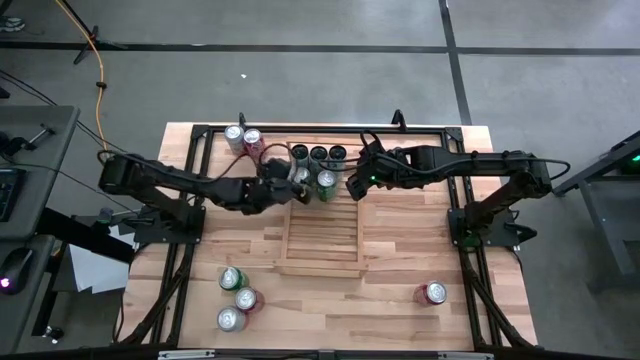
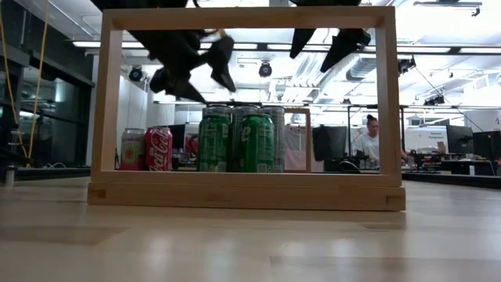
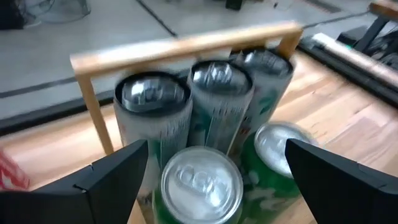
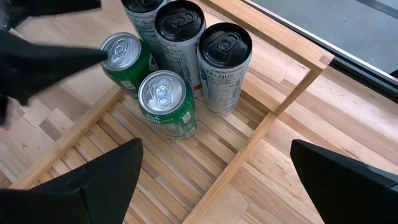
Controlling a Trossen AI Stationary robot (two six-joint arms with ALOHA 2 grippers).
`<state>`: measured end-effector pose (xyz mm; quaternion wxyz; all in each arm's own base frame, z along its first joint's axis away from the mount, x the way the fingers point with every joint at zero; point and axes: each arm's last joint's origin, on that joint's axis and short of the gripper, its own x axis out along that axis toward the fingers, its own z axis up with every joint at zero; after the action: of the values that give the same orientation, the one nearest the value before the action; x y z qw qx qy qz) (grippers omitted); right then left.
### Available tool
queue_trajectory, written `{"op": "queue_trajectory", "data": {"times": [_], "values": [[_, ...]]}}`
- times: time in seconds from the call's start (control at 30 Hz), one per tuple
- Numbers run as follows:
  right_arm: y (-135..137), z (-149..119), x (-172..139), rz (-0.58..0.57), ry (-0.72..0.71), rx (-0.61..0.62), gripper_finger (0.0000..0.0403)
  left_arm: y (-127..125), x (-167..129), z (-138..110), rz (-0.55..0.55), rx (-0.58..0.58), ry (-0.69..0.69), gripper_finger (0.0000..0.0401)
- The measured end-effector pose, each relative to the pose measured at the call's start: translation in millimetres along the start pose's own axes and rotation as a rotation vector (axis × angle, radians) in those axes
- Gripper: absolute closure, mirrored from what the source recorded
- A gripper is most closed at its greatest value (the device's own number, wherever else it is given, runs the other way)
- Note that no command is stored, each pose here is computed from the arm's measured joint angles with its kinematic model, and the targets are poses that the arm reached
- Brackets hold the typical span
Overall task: Place canned beverage on shelf
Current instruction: Adjust the green can on the shelf
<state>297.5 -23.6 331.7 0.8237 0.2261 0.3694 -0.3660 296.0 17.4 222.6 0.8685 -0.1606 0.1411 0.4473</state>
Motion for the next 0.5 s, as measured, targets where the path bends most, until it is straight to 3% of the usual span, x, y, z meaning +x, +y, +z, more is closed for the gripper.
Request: {"op": "queue_trajectory", "data": {"times": [0.23,0.4,0.5], "values": [[1,-1,0,0.036,0.032,-0.044,0.0009,13,-38,41,-0.099,-0.012,-0.094,0.0029],[4,-3,1,0.123,0.1,-0.136,0.0009,35,-83,78,-0.197,-0.039,-0.215,0.0028],[9,-7,7,0.105,0.108,-0.21,0.0009,50,-106,94,-0.238,-0.047,-0.279,0.0029]]}}
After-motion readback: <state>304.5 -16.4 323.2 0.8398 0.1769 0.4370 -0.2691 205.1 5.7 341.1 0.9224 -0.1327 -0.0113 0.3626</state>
